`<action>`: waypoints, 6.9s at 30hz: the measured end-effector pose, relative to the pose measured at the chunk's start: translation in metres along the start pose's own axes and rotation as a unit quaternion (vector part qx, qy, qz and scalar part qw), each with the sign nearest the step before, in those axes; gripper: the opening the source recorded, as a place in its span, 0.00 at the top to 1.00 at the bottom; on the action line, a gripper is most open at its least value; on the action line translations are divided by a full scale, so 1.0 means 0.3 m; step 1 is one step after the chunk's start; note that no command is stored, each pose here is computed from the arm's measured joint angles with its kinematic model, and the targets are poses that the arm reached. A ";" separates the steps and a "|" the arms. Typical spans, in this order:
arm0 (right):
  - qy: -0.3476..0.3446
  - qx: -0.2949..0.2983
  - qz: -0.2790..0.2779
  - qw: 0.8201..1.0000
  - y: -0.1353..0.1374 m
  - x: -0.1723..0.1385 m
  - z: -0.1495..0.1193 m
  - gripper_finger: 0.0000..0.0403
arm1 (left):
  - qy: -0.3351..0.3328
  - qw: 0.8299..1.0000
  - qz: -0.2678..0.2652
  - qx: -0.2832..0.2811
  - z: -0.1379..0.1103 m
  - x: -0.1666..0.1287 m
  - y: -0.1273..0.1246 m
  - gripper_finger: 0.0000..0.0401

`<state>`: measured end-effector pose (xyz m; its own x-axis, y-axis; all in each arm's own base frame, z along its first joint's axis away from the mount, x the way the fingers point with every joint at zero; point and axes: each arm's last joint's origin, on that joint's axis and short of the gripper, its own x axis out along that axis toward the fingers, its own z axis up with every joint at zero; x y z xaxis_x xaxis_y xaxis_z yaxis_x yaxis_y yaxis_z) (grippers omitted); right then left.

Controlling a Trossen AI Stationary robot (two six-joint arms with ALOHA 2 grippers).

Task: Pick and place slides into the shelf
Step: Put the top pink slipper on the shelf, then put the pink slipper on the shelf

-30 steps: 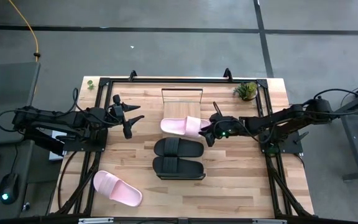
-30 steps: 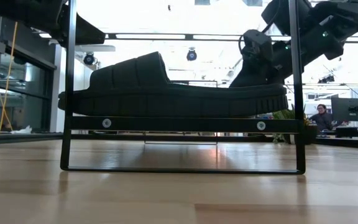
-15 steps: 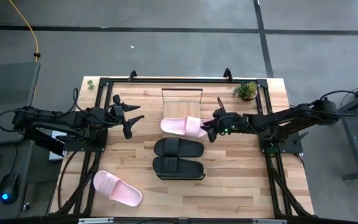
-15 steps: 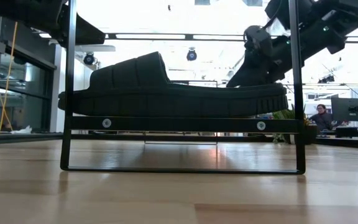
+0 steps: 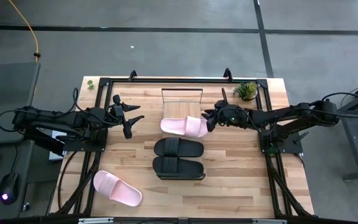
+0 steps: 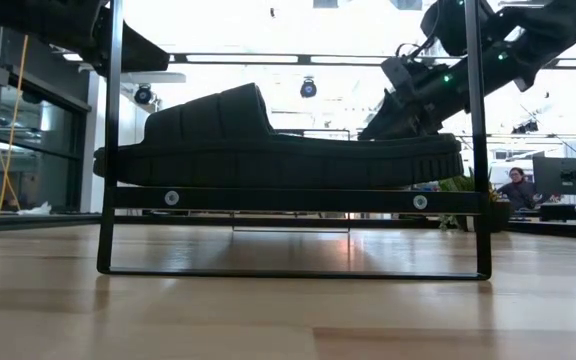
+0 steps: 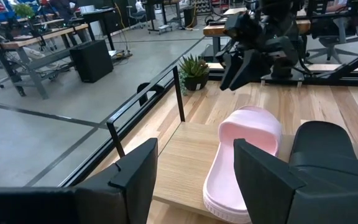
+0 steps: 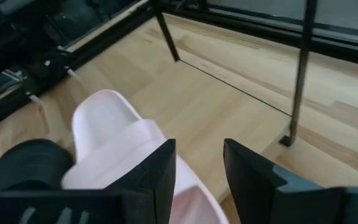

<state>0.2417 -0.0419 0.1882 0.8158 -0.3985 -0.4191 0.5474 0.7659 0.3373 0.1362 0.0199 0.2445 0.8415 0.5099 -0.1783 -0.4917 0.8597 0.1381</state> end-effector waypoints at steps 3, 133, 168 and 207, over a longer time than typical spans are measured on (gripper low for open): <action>0.001 0.001 -0.004 1.000 -0.006 0.002 0.002 0.69 | 0.000 1.000 0.000 0.000 0.000 0.000 0.000 0.52; -0.119 0.002 0.419 0.900 0.132 0.040 0.064 0.69 | 0.179 0.956 -0.150 -0.180 -0.010 -0.138 0.035 0.52; -0.016 -0.087 0.379 0.921 0.265 0.097 0.144 0.69 | 0.216 0.939 -0.261 -0.064 0.205 -0.097 -0.376 0.52; 0.042 -0.090 0.367 0.925 0.265 0.099 0.109 0.69 | 0.425 0.903 0.026 -0.061 0.202 -0.044 -0.709 0.52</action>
<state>0.3155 -0.0094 0.2299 0.9338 0.2969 -0.1997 -0.1939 0.8889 0.4150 0.2433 -0.1714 0.2766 0.3668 0.3429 -0.8648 -0.5896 0.8048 0.0690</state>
